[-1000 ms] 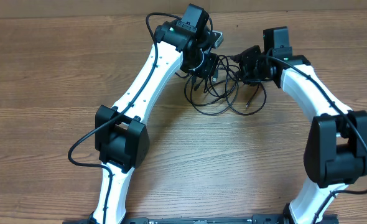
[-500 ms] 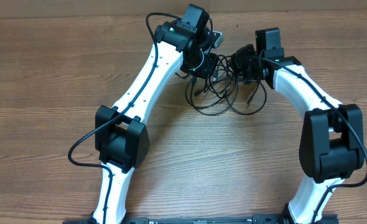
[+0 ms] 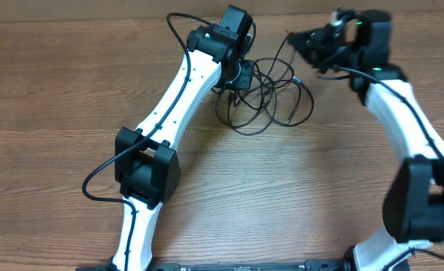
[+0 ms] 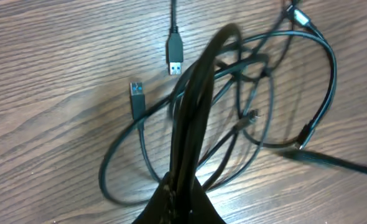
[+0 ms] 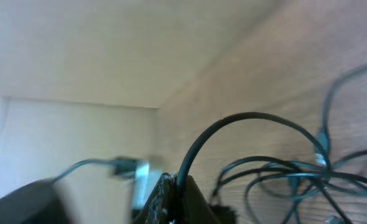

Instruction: Untangle cables

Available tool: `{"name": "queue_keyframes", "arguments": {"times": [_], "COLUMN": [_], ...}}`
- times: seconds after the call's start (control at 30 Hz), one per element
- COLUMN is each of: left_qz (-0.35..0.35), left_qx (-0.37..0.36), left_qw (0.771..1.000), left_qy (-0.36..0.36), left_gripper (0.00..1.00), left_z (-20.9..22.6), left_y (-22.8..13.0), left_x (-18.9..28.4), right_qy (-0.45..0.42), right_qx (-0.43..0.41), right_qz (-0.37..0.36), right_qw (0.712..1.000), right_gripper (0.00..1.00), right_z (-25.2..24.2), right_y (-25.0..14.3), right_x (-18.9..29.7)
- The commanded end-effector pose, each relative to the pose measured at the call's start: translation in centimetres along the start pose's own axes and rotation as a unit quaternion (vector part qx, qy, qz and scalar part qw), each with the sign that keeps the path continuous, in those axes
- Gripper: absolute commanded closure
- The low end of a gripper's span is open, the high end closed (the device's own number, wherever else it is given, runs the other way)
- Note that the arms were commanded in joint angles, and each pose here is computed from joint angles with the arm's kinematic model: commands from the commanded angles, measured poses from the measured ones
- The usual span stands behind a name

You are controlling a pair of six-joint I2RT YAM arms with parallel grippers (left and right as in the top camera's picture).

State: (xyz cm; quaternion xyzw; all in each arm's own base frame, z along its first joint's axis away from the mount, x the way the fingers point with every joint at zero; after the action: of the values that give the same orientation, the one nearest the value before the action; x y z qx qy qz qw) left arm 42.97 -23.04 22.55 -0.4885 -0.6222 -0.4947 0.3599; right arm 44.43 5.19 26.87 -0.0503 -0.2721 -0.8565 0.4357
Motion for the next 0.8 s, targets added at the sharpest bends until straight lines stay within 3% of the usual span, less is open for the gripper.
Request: {"name": "queue_keyframes", "arguments": {"times": [0.0,0.2,0.47,0.5,0.7,0.77], "left_qz": [-0.008,-0.003,0.005,0.007,0.009,0.01], "left_qx": [0.015,0.016,0.016,0.016,0.016,0.016], "left_qw": [1.0,1.0,1.0,1.0,1.0,1.0], "left_qy": [0.012,0.014,-0.002,-0.006,-0.011,-0.011], "left_gripper": [0.96,0.96,0.96,0.96,0.96,0.96], "left_z": [0.3,0.4,0.1,0.1,0.0,0.0], "left_y": [0.1,0.0,-0.1,-0.2,-0.2,-0.2], "left_x": [0.3,0.3,0.3,0.3,0.3,0.3], "right_qy": [0.023,-0.078,-0.309,-0.322,-0.33,-0.323], "right_qx": [0.018,-0.013,-0.055,-0.057,-0.062,-0.059], "right_qz": [-0.008,-0.015,-0.003,0.0,0.004,0.001], "right_qw": [1.0,0.997,0.949,0.945,0.942,0.945], "right_gripper": [0.96,0.96,0.96,0.9,0.33,0.26], "right_z": [0.6,-3.1,-7.4,-7.6,-7.7,-7.6], "right_y": [1.2,1.2,-1.3,-1.5,-1.7,-1.5], "right_x": [2.7,4.7,6.6,6.7,6.8,6.8]}}
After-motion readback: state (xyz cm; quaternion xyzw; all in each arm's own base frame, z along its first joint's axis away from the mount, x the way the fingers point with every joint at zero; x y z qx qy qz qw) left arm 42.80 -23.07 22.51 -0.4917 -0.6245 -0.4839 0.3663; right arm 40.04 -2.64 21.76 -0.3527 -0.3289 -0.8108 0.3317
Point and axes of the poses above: each gripper's point midway between its finger pads, its own x axis back along the fingers, its own z axis along the line the jaws close on, y = z × x, the point moved 10 cm from there along x, back along the fingers, and after that the axes turned 13 degrees about x, right-handed, at the moved point
